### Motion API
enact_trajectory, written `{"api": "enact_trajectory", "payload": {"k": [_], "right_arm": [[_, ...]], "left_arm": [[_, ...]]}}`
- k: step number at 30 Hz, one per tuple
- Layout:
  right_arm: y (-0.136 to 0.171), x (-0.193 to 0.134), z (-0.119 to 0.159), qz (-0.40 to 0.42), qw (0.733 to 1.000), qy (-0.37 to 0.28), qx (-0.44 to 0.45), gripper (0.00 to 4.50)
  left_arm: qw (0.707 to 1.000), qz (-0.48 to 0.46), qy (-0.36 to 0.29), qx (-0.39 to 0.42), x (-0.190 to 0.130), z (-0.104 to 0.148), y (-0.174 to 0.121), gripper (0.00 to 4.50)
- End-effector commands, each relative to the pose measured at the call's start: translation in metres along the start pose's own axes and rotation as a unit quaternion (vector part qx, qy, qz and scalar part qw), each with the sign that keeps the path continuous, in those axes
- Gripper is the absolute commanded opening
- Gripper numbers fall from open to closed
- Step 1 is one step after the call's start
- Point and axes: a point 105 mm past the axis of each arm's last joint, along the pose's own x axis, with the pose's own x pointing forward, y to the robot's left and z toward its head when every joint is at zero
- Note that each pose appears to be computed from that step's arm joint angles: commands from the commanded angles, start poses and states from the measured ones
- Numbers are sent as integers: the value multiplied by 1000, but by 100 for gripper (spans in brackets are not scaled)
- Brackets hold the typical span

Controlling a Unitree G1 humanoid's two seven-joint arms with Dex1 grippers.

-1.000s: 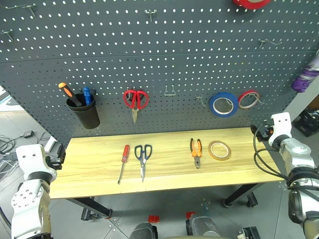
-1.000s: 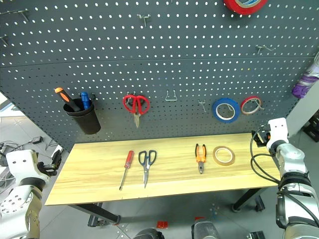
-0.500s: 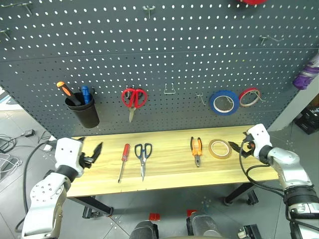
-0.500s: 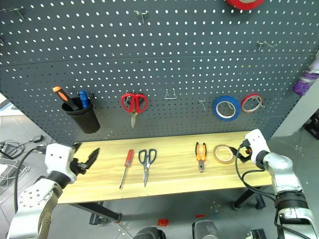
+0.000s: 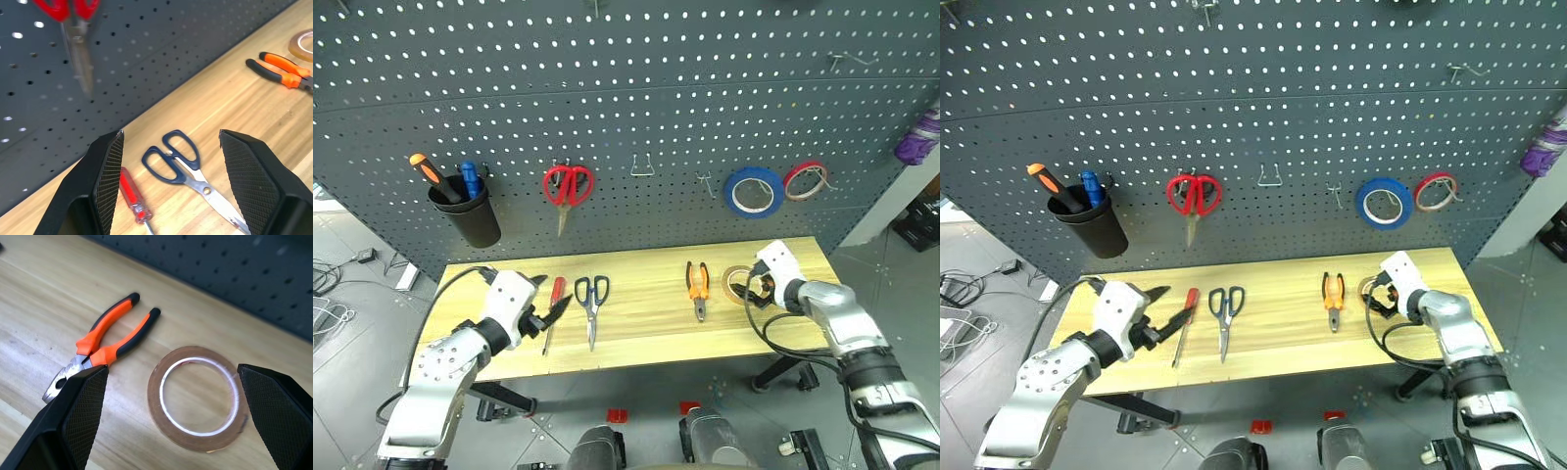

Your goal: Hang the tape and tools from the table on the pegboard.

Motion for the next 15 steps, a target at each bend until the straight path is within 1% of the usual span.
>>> {"api": "enact_trajectory", "payload": {"k": [1, 6, 10, 13, 15], "right_arm": [[2, 18, 0, -6, 999, 36, -26, 450], [1, 40, -3, -15, 996, 77, -41, 450], [-5, 46, -7, -34, 994, 103, -30, 450], [-5, 47, -11, -25, 992, 122, 0, 450], [-3, 45, -15, -11, 990, 139, 13, 413]], "left_arm": [[997, -65, 2, 44, 4, 9, -20, 327], [991, -118, -5, 58, 12, 15, -35, 327], [984, -163, -15, 76, 22, 24, -49, 327], [979, -185, -18, 88, 28, 28, -56, 327], [975, -199, -20, 96, 32, 29, -60, 329]]}}
